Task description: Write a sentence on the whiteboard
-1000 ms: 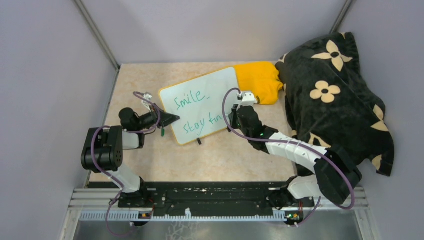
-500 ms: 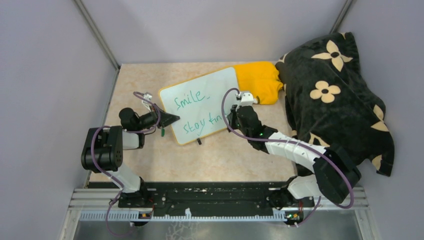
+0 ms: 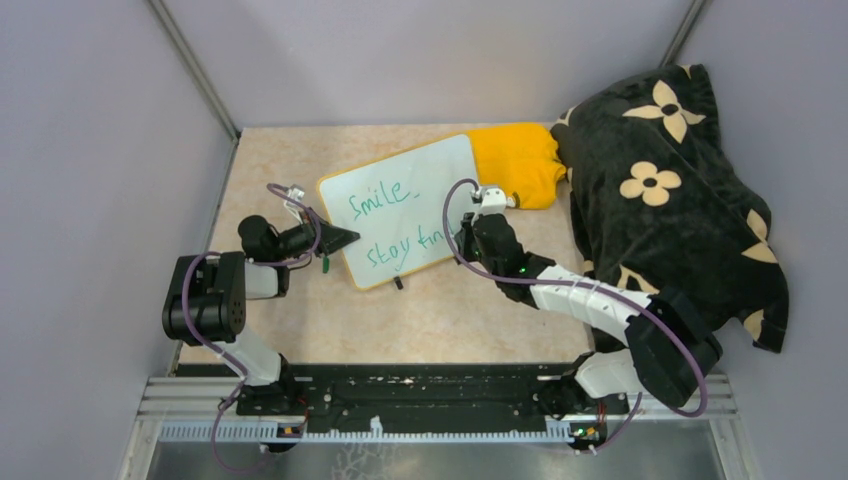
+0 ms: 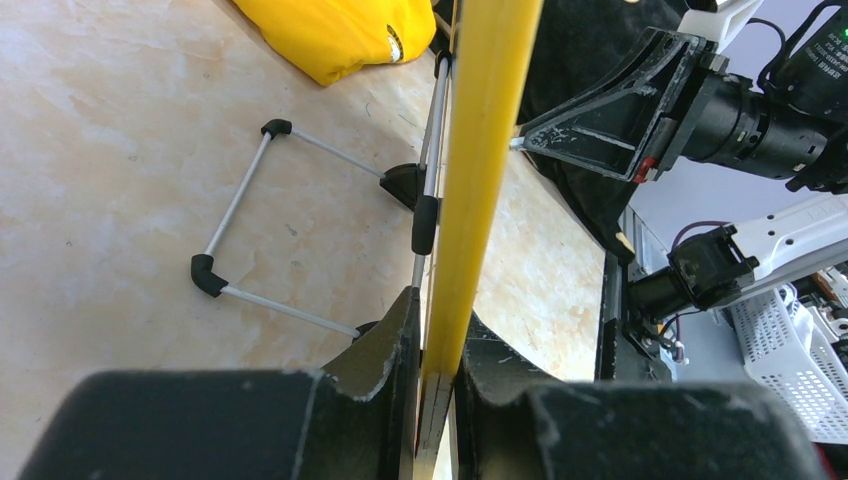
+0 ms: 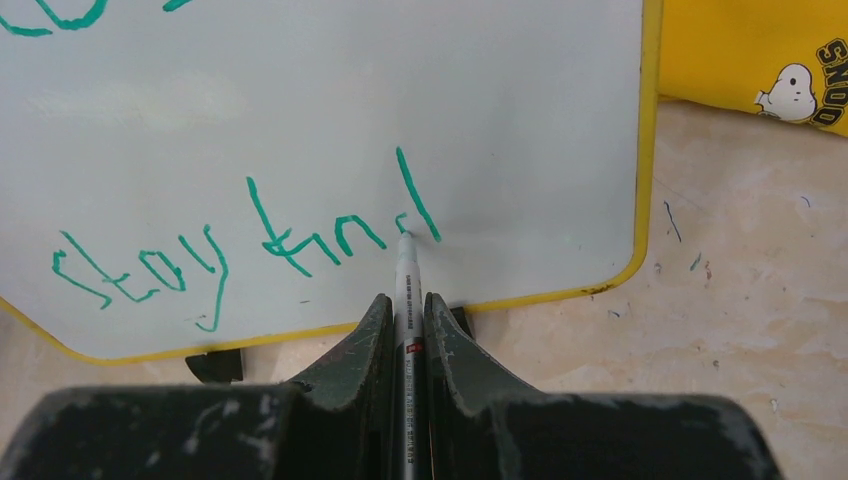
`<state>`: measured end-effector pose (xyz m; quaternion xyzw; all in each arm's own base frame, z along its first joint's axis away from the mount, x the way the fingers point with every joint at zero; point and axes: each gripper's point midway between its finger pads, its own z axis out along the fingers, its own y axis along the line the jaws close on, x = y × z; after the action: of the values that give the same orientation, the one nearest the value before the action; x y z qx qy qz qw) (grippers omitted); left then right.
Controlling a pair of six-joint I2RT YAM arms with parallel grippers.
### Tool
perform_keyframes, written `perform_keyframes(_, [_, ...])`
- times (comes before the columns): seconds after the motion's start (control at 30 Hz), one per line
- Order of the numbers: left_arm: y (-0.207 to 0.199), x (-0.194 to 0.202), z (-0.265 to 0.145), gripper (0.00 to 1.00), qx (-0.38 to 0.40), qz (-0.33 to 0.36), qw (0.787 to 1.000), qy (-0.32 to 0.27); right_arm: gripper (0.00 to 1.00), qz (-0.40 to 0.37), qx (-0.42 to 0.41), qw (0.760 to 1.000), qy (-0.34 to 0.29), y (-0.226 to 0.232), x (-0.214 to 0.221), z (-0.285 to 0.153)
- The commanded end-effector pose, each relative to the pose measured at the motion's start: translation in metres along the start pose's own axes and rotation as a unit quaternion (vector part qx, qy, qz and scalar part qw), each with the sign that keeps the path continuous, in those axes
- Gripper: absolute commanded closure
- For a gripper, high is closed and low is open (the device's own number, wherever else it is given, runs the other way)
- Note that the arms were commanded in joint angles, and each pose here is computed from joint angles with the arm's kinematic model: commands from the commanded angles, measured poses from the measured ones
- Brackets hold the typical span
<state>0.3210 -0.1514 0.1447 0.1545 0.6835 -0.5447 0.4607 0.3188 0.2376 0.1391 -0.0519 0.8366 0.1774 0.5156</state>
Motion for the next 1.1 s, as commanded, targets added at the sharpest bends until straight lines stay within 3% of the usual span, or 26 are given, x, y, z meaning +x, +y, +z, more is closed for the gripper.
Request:
perform_keyframes(0.0, [-0.004,-0.008,0.003,0.8,0.013,0.03,0.999,0.0,1.0,0.007,0.0,1.0,-0.009,0.0,-0.004,0.0])
perform_keyframes(1.07, [-0.004,-0.007,0.003,0.8,0.013,0.03,0.999,0.0,1.0,0.021,0.033,0.998,-0.043,-0.015,-0.031,-0.003])
